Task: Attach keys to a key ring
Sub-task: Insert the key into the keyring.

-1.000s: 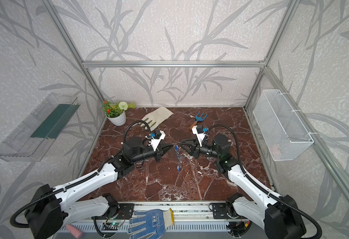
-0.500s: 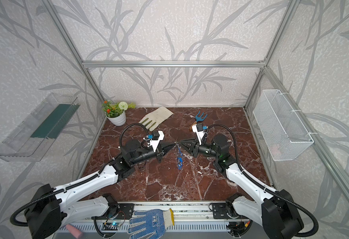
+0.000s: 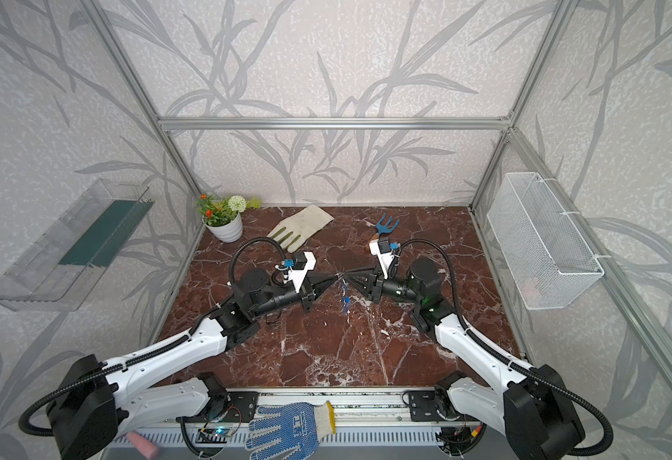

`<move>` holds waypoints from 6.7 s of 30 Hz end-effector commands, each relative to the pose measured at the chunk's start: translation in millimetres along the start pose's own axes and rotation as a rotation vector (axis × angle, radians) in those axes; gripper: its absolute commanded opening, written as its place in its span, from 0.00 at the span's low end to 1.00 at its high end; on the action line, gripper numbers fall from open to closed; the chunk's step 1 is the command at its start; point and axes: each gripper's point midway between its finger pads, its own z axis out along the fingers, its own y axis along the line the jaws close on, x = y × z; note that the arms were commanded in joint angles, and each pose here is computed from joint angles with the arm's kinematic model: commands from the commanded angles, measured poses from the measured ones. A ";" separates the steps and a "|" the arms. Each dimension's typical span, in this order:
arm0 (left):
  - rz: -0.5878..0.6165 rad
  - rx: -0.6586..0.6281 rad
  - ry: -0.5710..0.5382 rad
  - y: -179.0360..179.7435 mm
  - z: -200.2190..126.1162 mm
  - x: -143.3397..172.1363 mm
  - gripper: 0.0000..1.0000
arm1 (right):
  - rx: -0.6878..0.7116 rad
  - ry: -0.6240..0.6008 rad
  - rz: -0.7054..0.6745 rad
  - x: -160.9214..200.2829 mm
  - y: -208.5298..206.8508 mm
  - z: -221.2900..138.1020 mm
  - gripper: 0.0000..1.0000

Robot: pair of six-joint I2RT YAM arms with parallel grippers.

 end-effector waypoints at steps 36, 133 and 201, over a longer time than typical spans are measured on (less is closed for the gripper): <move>0.019 -0.025 -0.140 -0.7 -7.2 -32.0 0.00 | 0.017 -0.039 -0.057 -13.4 6.5 -6.1 0.24; -0.049 0.045 -0.339 -7.5 4.2 -59.4 0.00 | -0.124 -0.164 -0.088 -42.9 20.8 -0.2 0.27; 0.104 -0.068 0.439 -4.1 -48.7 22.3 0.23 | 0.057 0.288 -0.402 47.9 8.4 17.1 0.00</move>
